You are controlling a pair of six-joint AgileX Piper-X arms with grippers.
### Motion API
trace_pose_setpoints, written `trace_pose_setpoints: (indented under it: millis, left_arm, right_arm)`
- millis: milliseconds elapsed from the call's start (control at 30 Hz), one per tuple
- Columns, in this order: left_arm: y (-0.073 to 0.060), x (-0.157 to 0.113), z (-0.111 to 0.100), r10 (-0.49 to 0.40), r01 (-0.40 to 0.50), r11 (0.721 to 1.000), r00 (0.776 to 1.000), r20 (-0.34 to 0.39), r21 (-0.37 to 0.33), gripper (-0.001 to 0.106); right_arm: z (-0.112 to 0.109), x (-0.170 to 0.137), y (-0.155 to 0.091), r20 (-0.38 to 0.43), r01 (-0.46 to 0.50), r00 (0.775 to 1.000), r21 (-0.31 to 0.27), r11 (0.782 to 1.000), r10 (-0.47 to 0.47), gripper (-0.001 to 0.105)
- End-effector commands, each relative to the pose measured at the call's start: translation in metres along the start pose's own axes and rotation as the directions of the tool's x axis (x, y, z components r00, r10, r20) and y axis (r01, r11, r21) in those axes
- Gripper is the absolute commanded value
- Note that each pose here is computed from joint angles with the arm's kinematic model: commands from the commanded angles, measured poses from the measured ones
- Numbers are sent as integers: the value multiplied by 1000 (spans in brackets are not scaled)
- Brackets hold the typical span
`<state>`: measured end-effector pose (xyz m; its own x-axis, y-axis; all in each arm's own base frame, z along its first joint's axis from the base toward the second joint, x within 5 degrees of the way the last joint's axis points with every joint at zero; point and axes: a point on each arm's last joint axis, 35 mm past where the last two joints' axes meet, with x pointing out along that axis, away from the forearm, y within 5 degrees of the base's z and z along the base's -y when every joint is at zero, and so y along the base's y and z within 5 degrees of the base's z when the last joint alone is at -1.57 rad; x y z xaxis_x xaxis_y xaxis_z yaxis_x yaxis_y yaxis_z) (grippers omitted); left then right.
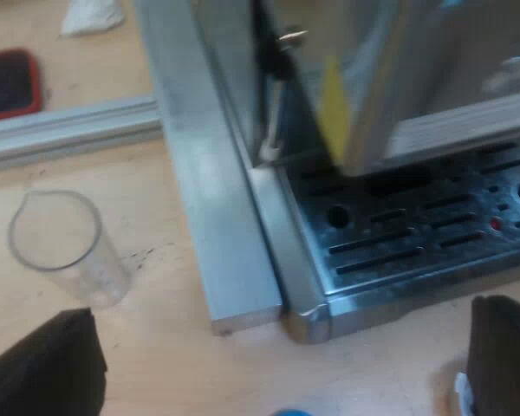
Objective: Grind coffee beans and then tamp
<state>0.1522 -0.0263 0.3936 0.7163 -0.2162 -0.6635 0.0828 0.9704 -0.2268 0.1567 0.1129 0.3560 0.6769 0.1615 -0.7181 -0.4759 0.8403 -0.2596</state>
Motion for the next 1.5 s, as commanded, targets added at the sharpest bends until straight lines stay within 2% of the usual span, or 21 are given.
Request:
trace_pose_setpoints:
  millis: [33, 233, 267, 367, 400, 500, 600, 733, 867, 967, 1167, 1233, 1500]
  left_arm:
    - [6, -6, 2, 26, -25, 999, 999, 30, -46, 86]
    - [11, -7, 3, 83, -82, 996, 996, 36, -24, 86]
    - [11, -8, 2, 88, -87, 996, 995, 37, -24, 86]
    - [12, -8, 0, 122, -122, 992, 992, 21, -27, 86]
    - [13, -8, -1, 134, -134, 991, 991, 15, -27, 86]
    - [14, -9, -2, 160, -159, 987, 987, 13, -27, 86]
    - [14, -16, -4, 185, -184, 982, 982, 39, -28, 86]
    - [13, -31, -9, 207, -205, 978, 974, 95, -32, 86]
    - [12, -48, -15, 210, -207, 978, 965, 156, -37, 86]
    - [11, -63, -22, 204, -200, 979, 956, 210, -40, 86]
    - [9, -95, -39, 181, -177, 983, 929, 322, -43, 86]
    - [8, -107, -48, 171, -167, 985, 914, 367, -43, 86]
    - [8, -142, -78, 154, -158, 987, 858, 490, -34, 86]
  right_arm:
    - [-6, -10, -24, -1, 51, 999, 65, 997, -51, 77]
    - [-18, -15, -53, -36, 99, 995, 134, 986, -95, 77]
    - [-22, -16, -61, -45, 104, 994, 161, 981, -98, 77]
    - [-24, -17, -67, -49, 109, 994, 177, 978, -102, 77]
    - [-31, -22, -81, -60, 162, 986, 195, 967, -153, 77]
    - [-38, -29, -91, -69, 210, 977, 211, 955, -200, 77]
    - [-45, -37, -100, -74, 253, 967, 202, 946, -243, 77]
    - [-52, -49, -105, -44, 262, 965, 238, 935, -259, 77]
    - [-55, -65, -98, 24, 243, 966, 244, 939, -257, 77]
    - [-58, -80, -92, 77, 257, 956, 244, 935, -283, 77]
    - [-71, -112, -75, 179, 295, 922, 251, 922, -344, 77]
    - [-80, -122, -66, 217, 310, 905, 253, 916, -366, 77]
    - [-118, -131, -38, 296, 341, 863, 257, 904, -409, 77]
